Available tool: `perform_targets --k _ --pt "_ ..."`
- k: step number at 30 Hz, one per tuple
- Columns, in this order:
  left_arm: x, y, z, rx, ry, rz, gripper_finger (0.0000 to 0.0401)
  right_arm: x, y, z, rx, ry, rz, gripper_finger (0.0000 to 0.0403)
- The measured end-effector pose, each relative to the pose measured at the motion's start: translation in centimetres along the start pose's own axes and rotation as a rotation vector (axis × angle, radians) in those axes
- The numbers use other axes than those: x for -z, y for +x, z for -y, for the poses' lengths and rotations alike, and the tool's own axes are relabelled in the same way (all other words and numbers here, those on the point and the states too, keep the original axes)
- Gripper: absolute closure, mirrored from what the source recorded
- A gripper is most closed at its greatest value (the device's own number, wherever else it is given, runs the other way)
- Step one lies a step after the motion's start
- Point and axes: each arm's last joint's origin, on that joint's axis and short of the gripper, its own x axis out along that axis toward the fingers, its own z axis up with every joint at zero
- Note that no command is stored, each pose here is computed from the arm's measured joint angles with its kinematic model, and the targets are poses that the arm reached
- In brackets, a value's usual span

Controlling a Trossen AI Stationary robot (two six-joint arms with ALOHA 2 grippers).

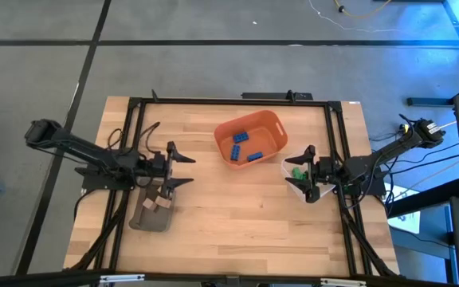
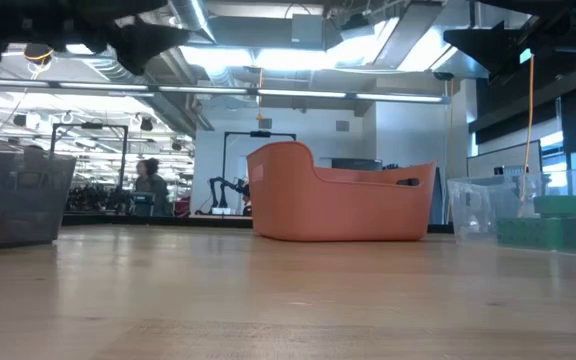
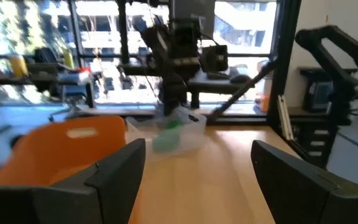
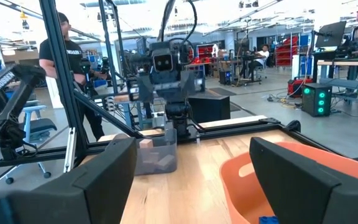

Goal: Sort & place blocks by color
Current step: Return to Home Position

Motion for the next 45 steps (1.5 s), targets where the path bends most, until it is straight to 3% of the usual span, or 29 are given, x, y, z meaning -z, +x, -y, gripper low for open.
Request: perform_targets --k 5,9,12,16,22,26,30,35,41,45 --pt "-1.6 -2.8 -1.0 -0.089 0.073 0.014 0.0151 0.2 0.0 0.0 0.001 0.020 -0.016 0.0089" --pt "-1.8 -4.8 -2.0 -0.157 0.074 0.021 0.0216 0.2 0.0 0.0 0.001 0.020 -0.017 0.0089" --pt "-0.7 -5.7 -2.4 -0.155 0.052 0.044 0.0285 0.1 0.0 0.0 0.004 0.024 -0.009 0.0089" --pt "2.8 -6.3 -2.6 -0.159 0.004 0.038 0.0384 0.0 0.0 0.2 0.052 0.043 0.001 0.0089" --pt "4.2 -6.5 -2.6 -0.163 -0.054 -0.055 0.0399 0.0 0.0 0.2 0.057 0.086 0.002 0.0089" --pt "3.7 -6.5 -2.6 -0.151 -0.048 -0.006 0.0400 -0.2 0.1 0.8 0.199 0.069 -0.024 0.0108" --pt "3.7 -6.5 -2.4 -0.093 -0.048 -0.012 0.0401 -1.0 -0.2 1.4 0.236 0.036 -0.103 0.0198" --pt "3.8 -6.5 -2.2 -0.031 -0.053 -0.021 0.0401 -1.4 -1.9 2.5 0.243 0.043 -0.218 0.0374" --pt "3.8 -6.5 -2.2 -0.031 -0.069 -0.022 0.0400 -0.8 -4.2 3.7 0.216 0.103 -0.206 0.0398" --pt "3.8 -6.5 -2.2 -0.031 -0.064 -0.022 0.0398 -1.7 -5.6 4.2 0.154 0.128 -0.129 0.0399"
